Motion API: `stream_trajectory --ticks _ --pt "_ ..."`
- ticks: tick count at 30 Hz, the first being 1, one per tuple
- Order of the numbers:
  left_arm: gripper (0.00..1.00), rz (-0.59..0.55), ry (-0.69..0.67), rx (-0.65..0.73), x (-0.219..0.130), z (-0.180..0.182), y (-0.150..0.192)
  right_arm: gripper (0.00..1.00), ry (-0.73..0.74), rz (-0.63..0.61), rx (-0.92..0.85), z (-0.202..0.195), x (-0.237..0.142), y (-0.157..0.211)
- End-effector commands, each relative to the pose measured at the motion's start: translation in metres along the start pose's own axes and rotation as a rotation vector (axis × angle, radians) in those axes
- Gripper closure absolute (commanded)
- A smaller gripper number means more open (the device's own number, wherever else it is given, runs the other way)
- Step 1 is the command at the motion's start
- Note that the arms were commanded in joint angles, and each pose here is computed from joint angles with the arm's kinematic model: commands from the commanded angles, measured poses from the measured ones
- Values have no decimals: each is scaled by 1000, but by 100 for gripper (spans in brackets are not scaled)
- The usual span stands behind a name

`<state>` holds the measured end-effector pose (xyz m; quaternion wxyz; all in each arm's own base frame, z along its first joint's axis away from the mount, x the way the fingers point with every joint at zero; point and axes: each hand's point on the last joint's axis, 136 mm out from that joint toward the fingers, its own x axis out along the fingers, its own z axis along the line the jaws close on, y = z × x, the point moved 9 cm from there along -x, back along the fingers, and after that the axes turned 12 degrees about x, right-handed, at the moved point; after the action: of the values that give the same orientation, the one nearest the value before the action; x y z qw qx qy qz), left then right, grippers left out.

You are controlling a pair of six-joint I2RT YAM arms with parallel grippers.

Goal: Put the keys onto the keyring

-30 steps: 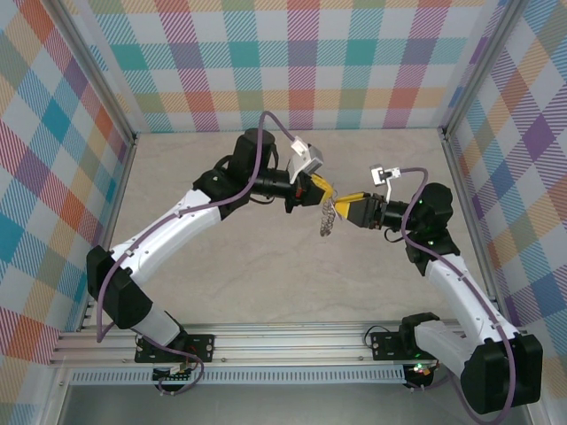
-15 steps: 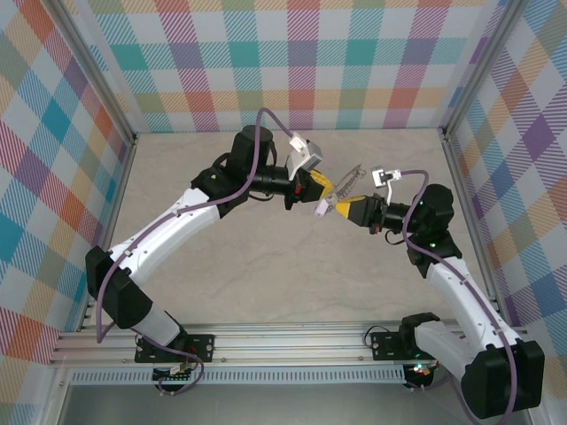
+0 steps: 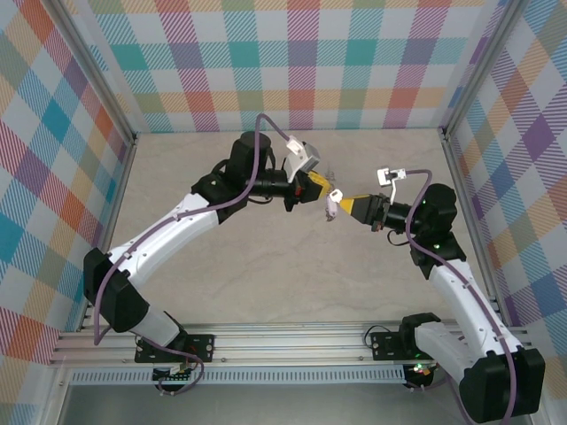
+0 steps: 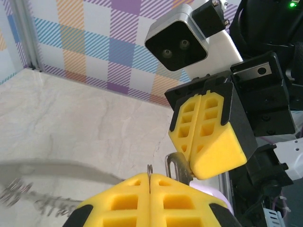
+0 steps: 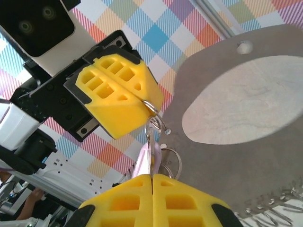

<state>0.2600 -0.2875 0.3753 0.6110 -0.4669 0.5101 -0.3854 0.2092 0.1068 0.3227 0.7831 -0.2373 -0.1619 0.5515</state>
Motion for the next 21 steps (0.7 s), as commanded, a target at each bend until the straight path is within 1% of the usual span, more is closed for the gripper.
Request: stream_trajectory --ticks 1,3,6,18,19,20,21 --pt "100 -95 -108 43 -24 2 -23 100 66 -98 -39 1 -9 -8" --pt "100 -105 -125 39 -26 2 -23 100 94 -140 -23 -2 -13 -9" --pt "100 -116 -134 38 -29 2 -24 100 100 -163 -8 -5 -15 -11" --pt "100 -129 -128 24 -27 3 -24 100 39 -128 -38 5 -14 -12" --pt "100 -131 -125 25 -27 3 -25 96 39 -131 -41 7 -15 -12" --pt "100 -129 -123 24 -27 3 -25 83 39 -133 -45 8 -15 -12" --pt "100 -130 -122 24 -27 3 -25 73 38 -136 -52 10 -16 -12"
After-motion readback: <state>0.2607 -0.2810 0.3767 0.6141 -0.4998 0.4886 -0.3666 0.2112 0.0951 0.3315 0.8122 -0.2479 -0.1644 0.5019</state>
